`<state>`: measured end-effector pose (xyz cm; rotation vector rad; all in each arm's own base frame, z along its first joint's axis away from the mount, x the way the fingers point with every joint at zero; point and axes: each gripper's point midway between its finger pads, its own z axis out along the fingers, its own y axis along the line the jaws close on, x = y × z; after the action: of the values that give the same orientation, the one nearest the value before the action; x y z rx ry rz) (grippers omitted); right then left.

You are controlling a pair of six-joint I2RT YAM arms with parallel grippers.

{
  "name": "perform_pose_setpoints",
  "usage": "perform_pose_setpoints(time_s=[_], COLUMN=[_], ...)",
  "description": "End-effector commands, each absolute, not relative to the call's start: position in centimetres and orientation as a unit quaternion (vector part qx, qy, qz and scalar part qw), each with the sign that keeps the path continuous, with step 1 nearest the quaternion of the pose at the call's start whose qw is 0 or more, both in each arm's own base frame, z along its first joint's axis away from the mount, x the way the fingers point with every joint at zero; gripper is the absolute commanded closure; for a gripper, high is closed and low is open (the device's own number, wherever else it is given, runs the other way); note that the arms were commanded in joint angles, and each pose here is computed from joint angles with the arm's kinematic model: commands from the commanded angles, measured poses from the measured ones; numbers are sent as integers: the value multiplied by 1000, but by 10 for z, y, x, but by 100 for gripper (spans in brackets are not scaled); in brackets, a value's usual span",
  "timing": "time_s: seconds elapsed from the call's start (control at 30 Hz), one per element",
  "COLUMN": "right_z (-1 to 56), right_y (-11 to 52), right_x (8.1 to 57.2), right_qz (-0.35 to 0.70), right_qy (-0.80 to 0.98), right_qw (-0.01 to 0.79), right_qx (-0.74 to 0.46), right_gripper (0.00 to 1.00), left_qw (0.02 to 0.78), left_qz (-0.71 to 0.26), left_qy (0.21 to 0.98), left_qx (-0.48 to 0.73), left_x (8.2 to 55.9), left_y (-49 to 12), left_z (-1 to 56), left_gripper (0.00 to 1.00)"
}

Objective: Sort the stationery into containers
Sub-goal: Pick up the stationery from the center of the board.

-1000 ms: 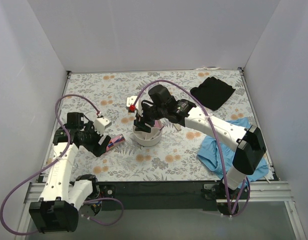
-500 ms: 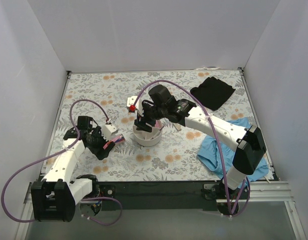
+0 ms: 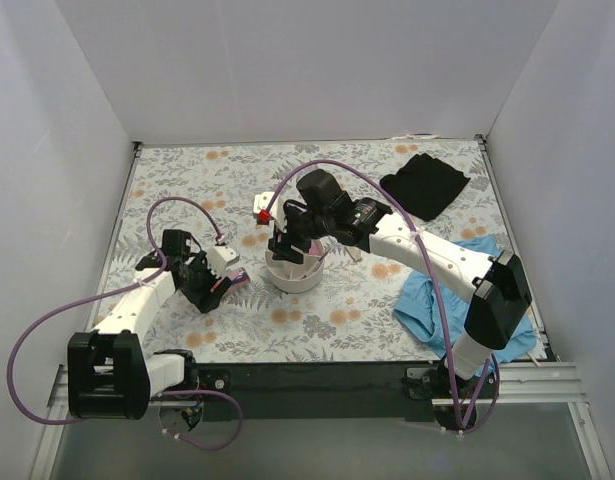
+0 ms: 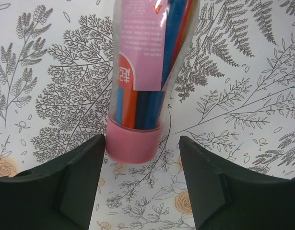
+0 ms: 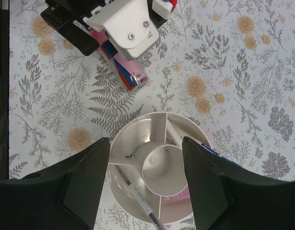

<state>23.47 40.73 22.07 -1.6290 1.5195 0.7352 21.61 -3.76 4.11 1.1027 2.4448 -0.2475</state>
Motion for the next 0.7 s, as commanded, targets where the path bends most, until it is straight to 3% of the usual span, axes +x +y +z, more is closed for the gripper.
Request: perform_pose_setpoints(time_s=[0.0,0.2,0.5,0.57,0.67], right_z=[242,242,236,237,238], right_y=[411,412,400,398,395], right_x=[238,239,234,232,232], right_qz=[288,288,281,281,278], right_qy=[582,583,590,588,588], right_qw=[413,414,413,415,420], right_qx=[-639,-637,-634,-634,-633], right_gripper=[30,30,30,30,30], left_qw=[222,216,233,235,250], left_qz=[-91,-84,-95,-98,-94], left_qy=[877,881,888,886,884], left_qx=[415,413,386,387,383], left_x=[213,214,231,232,239], left_y=[-39,-36,-42,-44,-44], left_z=[35,24,46,53,75], left_gripper=[38,39,76,89,95])
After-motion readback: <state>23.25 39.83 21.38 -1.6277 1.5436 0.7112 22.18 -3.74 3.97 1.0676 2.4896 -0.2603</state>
